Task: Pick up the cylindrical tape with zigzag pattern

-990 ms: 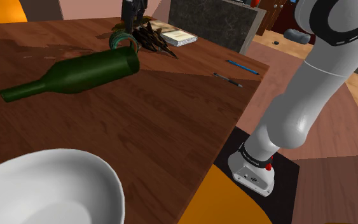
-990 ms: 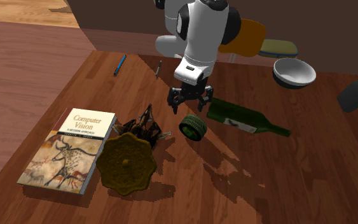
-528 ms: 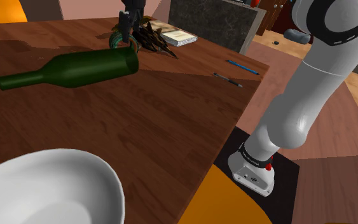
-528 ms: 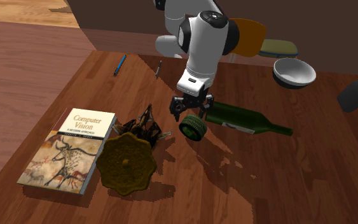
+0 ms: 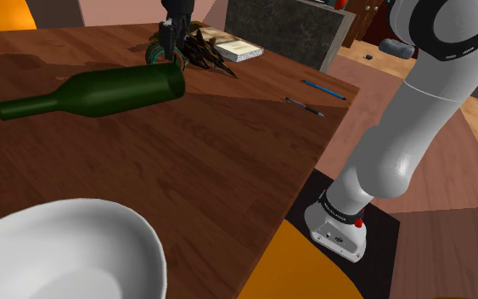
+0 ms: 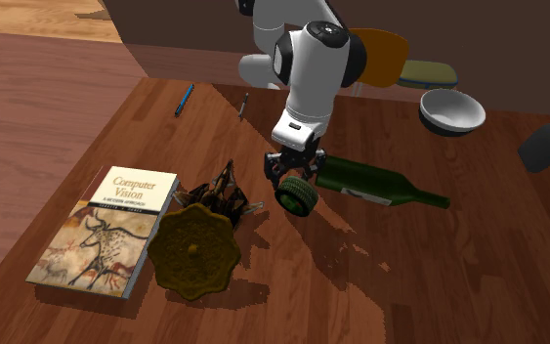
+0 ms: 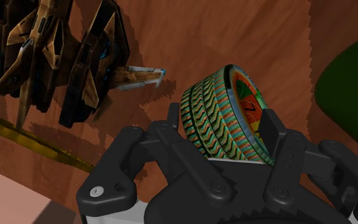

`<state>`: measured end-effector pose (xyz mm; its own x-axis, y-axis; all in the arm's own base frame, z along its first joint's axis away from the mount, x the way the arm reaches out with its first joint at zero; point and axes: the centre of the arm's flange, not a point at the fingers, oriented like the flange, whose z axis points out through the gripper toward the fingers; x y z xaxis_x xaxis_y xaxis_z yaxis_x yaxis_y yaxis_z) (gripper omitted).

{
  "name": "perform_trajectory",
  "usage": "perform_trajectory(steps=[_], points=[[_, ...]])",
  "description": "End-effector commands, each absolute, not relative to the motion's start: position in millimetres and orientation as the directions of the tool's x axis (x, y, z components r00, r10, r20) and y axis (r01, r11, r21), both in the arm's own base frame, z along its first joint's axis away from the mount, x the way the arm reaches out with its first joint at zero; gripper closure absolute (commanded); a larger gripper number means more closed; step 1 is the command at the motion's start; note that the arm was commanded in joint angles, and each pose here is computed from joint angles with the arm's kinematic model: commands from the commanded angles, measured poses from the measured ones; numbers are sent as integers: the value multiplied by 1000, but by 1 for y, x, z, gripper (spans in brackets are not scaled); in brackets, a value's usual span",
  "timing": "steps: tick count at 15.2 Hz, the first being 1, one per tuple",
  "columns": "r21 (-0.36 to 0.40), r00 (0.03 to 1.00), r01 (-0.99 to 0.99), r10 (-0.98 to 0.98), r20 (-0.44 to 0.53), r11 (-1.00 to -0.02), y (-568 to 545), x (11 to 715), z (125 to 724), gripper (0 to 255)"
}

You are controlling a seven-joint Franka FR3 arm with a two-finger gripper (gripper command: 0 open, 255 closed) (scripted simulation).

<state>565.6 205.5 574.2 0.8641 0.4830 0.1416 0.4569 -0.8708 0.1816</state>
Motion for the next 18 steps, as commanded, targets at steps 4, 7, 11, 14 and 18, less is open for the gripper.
perform_trajectory(steps=[4,7,11,14,18], points=[[181,864,458,483,139,-871,206,565,573,255],[181,864,458,483,139,-871,206,565,589,255],[181,864,458,483,139,-871,206,565,610,255],[181,864,458,483,139,-871,206,565,626,255],[181,864,458,483,139,-871,206,565,647,255]])
